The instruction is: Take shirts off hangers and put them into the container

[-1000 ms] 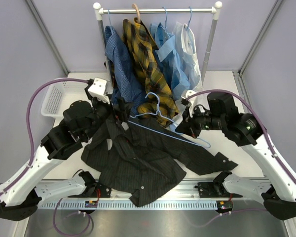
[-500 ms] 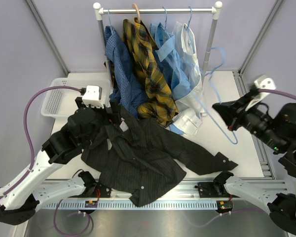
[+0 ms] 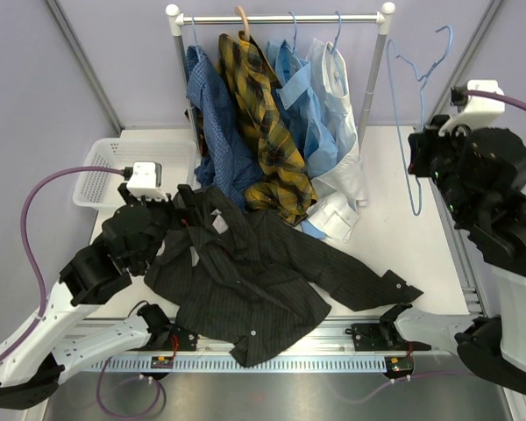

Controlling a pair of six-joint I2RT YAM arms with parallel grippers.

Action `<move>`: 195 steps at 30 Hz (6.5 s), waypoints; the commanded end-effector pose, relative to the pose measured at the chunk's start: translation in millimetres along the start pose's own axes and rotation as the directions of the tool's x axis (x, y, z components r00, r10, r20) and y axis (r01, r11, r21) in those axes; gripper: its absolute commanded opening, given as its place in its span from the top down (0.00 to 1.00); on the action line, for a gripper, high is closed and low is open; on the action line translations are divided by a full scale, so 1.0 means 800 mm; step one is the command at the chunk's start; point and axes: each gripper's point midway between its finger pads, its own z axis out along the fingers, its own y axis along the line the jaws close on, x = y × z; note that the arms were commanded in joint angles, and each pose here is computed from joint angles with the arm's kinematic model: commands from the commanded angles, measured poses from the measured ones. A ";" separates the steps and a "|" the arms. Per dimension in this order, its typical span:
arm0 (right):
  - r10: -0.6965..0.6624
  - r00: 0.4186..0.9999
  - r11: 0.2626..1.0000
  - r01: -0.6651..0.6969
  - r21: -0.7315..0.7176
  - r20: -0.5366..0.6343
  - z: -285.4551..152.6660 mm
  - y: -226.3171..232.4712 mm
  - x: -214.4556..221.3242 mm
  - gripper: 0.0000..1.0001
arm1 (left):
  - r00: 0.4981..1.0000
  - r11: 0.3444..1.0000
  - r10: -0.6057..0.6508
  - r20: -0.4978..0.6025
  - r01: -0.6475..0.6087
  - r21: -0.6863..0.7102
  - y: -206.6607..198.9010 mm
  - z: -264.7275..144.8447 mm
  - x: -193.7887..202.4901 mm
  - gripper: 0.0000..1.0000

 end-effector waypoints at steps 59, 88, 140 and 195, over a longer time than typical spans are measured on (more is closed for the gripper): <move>-0.038 0.997 0.993 0.031 -0.115 -0.060 0.245 0.020 0.020 1.00 | 0.988 0.999 -0.053 -0.143 0.054 0.003 0.006 -0.003 0.081 0.01; -0.047 0.987 0.997 0.037 -0.065 -0.156 0.268 0.010 0.066 0.16 | 0.938 0.984 0.119 -0.326 -0.068 0.165 -0.045 0.019 0.133 0.01; -0.115 0.993 0.983 0.109 -0.146 -0.030 0.061 -0.011 0.085 0.00 | 0.788 0.953 -0.264 -0.556 0.124 -0.277 -0.006 0.038 0.287 1.00; 0.024 0.995 0.890 -0.064 -0.452 -0.094 0.051 0.065 0.121 0.01 | 0.576 0.888 0.277 0.769 0.152 -0.434 0.138 0.006 -0.476 1.00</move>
